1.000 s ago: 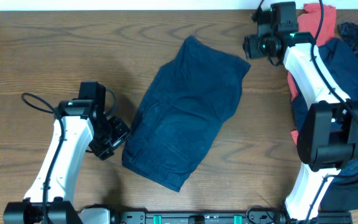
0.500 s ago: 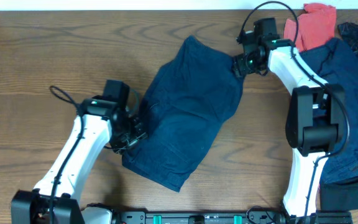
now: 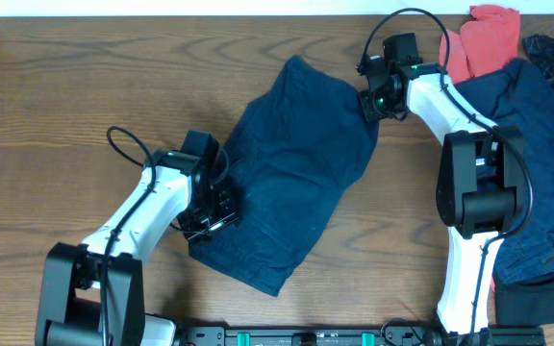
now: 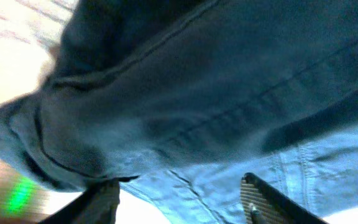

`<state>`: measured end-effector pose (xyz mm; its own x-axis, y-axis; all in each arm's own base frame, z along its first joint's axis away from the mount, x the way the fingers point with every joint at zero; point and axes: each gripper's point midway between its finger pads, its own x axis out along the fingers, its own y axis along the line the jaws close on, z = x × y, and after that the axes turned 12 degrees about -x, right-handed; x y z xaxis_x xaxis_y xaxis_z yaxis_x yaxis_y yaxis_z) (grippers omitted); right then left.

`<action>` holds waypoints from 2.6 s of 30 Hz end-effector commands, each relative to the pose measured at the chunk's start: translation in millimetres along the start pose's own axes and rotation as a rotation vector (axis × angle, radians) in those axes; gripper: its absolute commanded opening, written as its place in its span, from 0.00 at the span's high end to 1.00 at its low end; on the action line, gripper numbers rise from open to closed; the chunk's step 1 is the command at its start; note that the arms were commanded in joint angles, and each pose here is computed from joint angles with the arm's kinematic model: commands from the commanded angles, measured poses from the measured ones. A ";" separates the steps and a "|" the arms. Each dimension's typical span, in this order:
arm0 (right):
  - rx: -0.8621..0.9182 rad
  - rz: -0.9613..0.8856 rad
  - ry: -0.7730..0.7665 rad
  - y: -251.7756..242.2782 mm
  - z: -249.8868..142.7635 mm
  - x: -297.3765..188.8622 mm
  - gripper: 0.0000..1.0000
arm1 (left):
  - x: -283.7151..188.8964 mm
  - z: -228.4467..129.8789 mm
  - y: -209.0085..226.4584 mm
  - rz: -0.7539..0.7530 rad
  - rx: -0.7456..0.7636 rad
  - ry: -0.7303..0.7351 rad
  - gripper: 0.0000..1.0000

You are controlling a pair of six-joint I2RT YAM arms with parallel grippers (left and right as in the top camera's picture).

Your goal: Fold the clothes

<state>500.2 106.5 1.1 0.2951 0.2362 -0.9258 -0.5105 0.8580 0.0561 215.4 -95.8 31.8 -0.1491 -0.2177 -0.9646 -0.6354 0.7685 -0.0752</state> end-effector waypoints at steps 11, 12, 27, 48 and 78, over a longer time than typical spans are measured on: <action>0.403 -0.115 0.319 -30.0 -91.3 -1.3 0.99 | -2.7 76.4 -3.3 0.022 0.081 -0.316 0.33; 0.448 -0.117 0.342 -30.1 -97.7 -4.6 0.99 | -5.0 83.6 -9.3 -0.004 0.098 -0.342 0.33; 0.885 -0.178 0.507 -31.0 -144.8 -29.2 0.99 | -55.6 163.3 -61.2 -0.307 0.113 -0.615 0.34; 0.688 -0.211 0.178 -56.9 -72.6 -105.3 0.23 | -2.5 52.4 -5.0 -0.262 -0.111 -0.109 0.02; 0.003 0.293 0.056 88.6 -10.4 -92.3 0.99 | -82.4 68.9 -36.0 -0.334 0.134 -0.216 0.94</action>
<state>432.7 112.9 76.5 0.1308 0.3458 -0.9292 -0.4418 0.8593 0.2576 273.4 -66.5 57.1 0.1174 -0.3528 -0.9283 -0.6276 0.6981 -0.3447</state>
